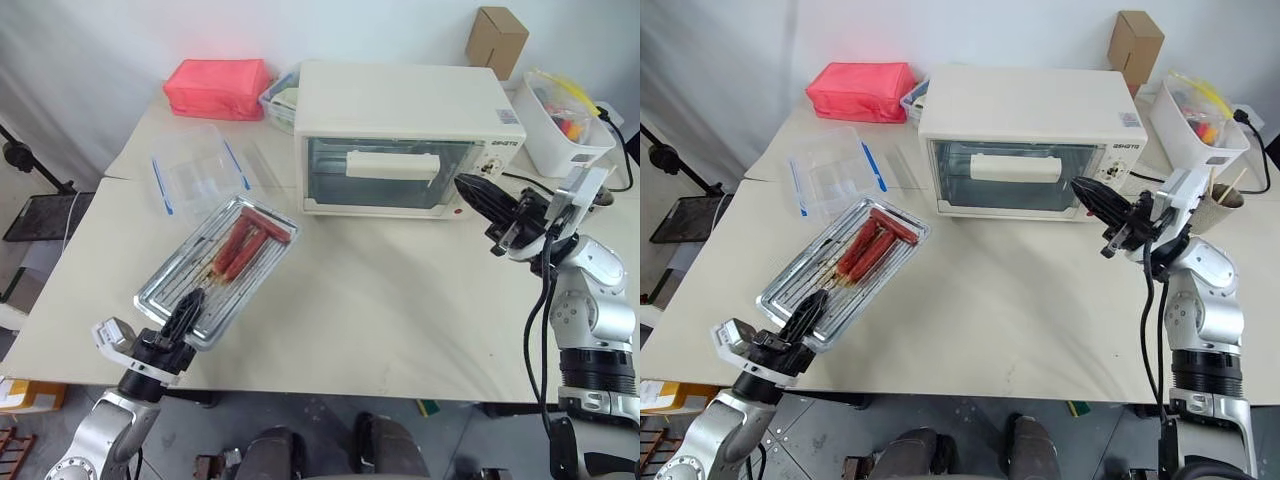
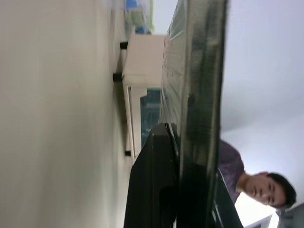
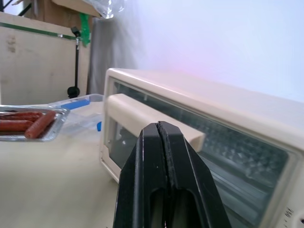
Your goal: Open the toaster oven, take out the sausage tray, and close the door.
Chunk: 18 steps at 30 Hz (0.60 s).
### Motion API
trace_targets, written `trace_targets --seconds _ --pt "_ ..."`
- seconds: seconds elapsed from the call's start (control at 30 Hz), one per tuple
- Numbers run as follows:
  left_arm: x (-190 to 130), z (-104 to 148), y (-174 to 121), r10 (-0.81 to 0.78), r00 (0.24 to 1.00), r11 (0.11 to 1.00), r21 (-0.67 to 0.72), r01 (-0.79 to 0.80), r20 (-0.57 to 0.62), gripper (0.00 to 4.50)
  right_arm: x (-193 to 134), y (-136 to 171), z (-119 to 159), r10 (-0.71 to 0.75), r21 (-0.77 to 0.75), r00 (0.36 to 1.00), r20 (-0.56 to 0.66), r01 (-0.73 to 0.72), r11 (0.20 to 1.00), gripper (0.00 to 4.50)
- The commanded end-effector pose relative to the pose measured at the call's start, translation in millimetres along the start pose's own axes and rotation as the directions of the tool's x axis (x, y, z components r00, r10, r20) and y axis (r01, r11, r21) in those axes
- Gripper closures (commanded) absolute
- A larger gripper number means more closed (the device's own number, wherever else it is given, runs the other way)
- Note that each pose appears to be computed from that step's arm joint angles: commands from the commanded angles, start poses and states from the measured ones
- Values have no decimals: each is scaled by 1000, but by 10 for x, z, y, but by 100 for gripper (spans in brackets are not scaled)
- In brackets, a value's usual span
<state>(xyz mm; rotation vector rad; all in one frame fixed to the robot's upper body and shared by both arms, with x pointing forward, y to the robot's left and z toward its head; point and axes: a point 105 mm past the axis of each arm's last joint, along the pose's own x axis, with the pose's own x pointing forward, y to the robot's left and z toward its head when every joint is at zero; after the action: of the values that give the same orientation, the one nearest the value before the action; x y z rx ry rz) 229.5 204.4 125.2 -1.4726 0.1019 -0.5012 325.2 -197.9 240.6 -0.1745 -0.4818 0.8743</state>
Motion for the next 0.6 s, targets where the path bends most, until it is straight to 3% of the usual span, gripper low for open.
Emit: trace_targets --seconds 0.03,0.13,0.27,0.53,0.6 --pt "49 -82 -72 -36 994 999 5 37 -106 450 -148 143 47 74 61 996 -51 -71 996 448" --pt "111 -120 -55 -28 980 999 13 31 -196 450 -313 366 -19 160 97 980 -116 -149 984 392" --pt "239 -231 2 -14 926 1000 -3 14 -378 450 -568 568 -92 166 18 970 -180 -166 986 255" --pt "632 -434 75 -23 798 997 -73 -26 -603 450 -1045 773 -130 141 31 935 -326 -138 990 4" --pt "717 -526 108 -14 755 996 -75 -47 -655 450 -1113 767 -113 103 21 933 -346 -102 995 4"
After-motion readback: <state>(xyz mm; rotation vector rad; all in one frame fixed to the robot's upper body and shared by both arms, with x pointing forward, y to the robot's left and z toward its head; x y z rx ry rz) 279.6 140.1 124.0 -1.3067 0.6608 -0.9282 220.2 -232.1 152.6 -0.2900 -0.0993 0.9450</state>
